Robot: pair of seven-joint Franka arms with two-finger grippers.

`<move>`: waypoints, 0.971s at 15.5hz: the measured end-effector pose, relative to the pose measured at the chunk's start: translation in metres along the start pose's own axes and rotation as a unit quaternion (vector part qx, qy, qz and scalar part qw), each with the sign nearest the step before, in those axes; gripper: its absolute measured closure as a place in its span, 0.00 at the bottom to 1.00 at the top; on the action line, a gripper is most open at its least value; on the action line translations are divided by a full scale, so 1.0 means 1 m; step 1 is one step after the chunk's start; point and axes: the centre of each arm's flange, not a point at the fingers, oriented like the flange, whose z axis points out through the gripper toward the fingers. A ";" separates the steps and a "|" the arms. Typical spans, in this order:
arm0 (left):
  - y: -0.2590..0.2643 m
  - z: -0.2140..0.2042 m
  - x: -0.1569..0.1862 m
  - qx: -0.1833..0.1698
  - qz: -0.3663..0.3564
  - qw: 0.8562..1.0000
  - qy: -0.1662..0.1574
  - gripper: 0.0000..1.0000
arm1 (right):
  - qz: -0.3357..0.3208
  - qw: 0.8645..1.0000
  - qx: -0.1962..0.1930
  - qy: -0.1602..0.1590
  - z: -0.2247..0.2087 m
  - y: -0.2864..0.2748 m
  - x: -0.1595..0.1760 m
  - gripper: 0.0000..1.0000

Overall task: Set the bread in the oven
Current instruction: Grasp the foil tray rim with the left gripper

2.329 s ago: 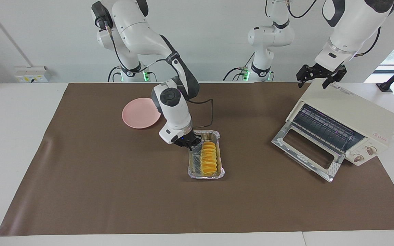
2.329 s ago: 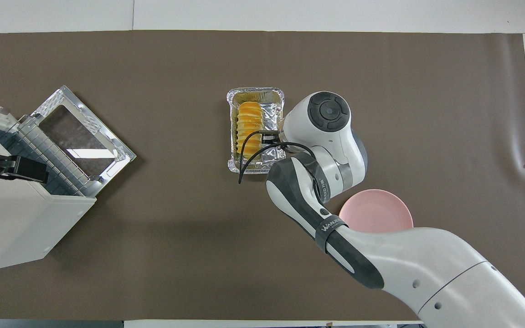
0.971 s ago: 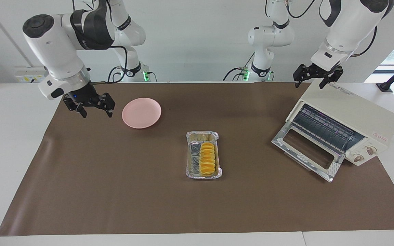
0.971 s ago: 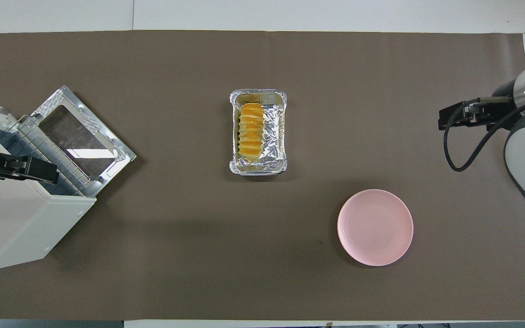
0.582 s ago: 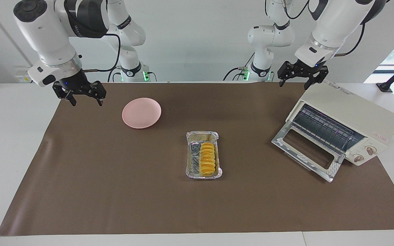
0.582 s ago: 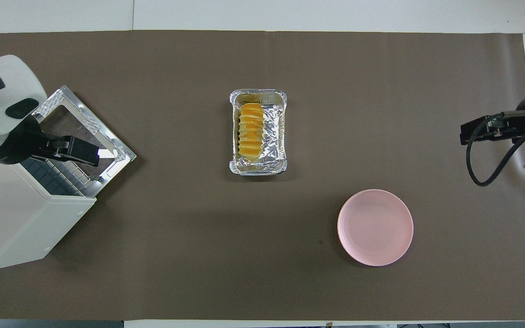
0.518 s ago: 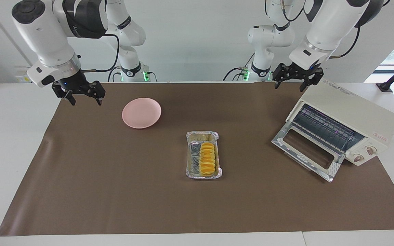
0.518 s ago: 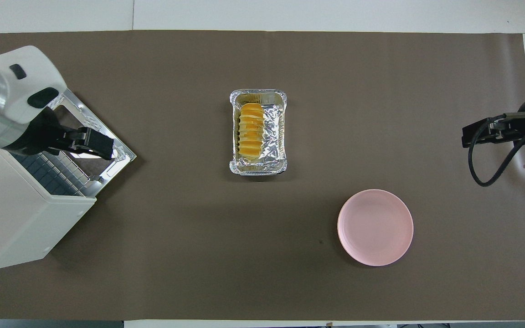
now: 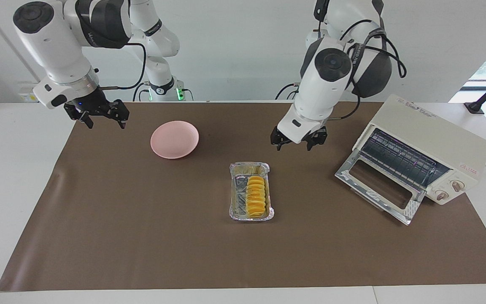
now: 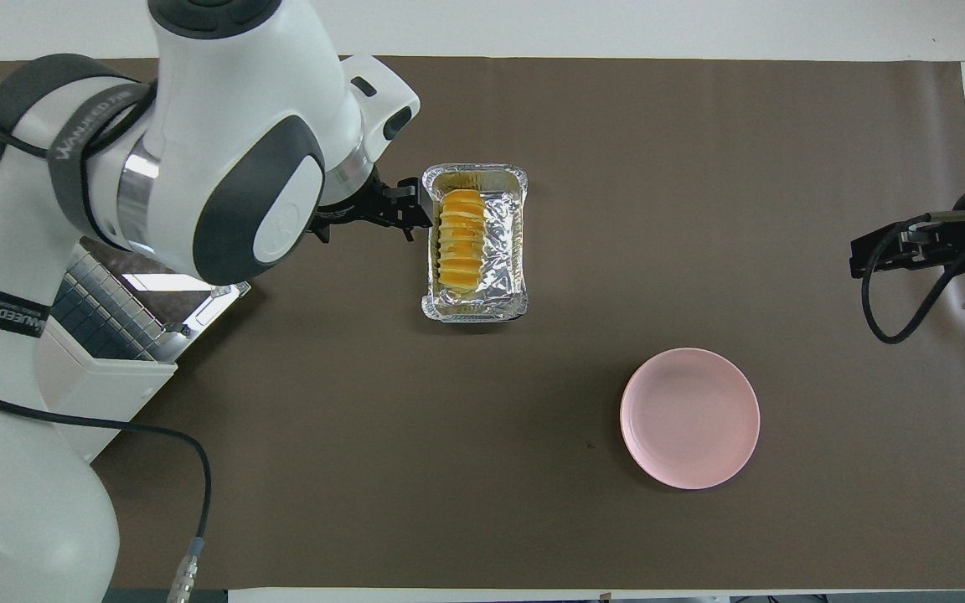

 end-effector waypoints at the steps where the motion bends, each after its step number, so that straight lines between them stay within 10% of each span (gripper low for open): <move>1: 0.011 0.008 0.002 -0.003 -0.008 1.000 0.006 0.00 | 0.000 1.000 0.000 0.000 0.000 0.000 0.000 0.00; 15: 0.151 0.172 0.014 0.022 -0.032 0.998 0.047 0.00 | 0.000 1.000 0.000 0.000 0.000 0.000 0.000 0.00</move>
